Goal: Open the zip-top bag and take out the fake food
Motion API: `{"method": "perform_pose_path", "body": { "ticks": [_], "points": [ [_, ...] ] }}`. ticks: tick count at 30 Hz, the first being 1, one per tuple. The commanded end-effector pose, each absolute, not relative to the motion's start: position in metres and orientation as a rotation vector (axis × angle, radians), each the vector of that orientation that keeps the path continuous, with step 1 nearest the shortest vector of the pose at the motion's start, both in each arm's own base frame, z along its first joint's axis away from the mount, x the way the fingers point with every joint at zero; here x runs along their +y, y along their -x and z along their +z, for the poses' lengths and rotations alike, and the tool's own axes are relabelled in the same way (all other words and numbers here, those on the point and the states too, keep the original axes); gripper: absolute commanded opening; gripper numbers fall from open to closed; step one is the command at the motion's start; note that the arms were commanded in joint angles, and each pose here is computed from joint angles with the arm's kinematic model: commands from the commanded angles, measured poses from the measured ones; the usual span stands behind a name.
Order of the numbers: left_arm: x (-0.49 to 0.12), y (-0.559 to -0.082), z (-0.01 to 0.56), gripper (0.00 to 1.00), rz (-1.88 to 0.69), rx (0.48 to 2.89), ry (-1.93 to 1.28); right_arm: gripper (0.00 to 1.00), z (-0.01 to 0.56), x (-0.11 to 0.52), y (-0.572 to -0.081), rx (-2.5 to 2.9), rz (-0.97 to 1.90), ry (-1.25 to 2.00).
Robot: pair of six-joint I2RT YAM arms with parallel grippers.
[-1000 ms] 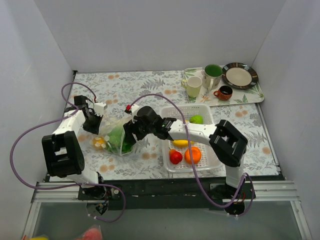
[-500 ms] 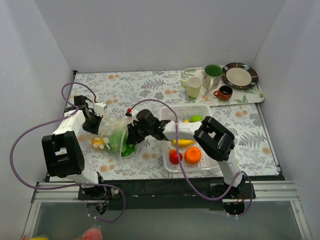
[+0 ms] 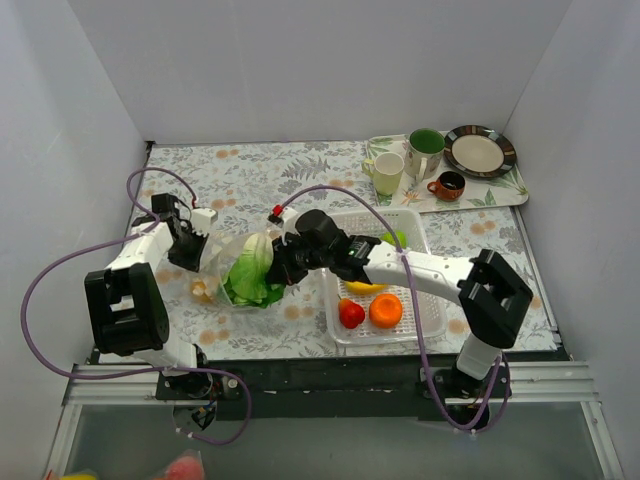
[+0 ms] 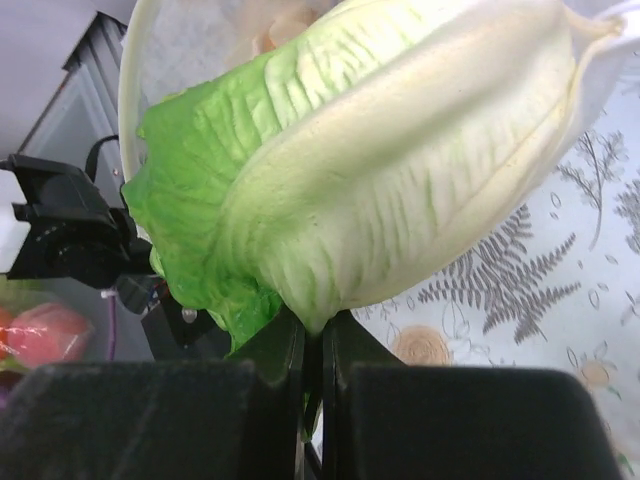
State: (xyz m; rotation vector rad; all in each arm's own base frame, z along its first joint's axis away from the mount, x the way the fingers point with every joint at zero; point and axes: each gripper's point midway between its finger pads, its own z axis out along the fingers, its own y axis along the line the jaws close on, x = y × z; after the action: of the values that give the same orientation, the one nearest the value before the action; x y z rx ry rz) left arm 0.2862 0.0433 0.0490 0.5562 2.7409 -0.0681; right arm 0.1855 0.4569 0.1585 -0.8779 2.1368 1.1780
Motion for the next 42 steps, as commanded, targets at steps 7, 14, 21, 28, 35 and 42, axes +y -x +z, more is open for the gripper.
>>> {"method": "perform_pose_path", "body": {
  "ticks": [7, 14, 21, 28, 35, 42],
  "points": [
    [0.051, -0.295, 0.054, 0.0, -0.007, 2.708, -0.557, 0.01, 0.174, 0.346, -0.187, 2.244, 0.771, 0.808],
    [0.048, -0.299, 0.055, 0.0, -0.029, 2.704, -0.549, 0.06, 0.223, 0.297, -0.211, 1.919, 0.754, 0.53],
    [0.049, -0.3, 0.06, 0.0, -0.022, 2.693, -0.553, 0.05, 0.235, 0.239, -0.244, 1.922, 0.461, 0.195],
    [0.043, -0.314, 0.077, 0.0, -0.067, 2.666, -0.522, 0.94, 0.243, 0.198, -0.269, 1.96, 0.062, 0.131],
    [0.009, -0.341, 0.175, 0.0, -0.285, 2.52, -0.477, 0.99, 0.249, 0.232, -0.278, 1.952, 0.117, 0.284],
    [-0.029, -0.315, 0.187, 0.0, -0.54, 2.548, -0.459, 0.95, 0.227, 0.3, -0.242, 1.916, 0.432, 0.517]
  ]
}}
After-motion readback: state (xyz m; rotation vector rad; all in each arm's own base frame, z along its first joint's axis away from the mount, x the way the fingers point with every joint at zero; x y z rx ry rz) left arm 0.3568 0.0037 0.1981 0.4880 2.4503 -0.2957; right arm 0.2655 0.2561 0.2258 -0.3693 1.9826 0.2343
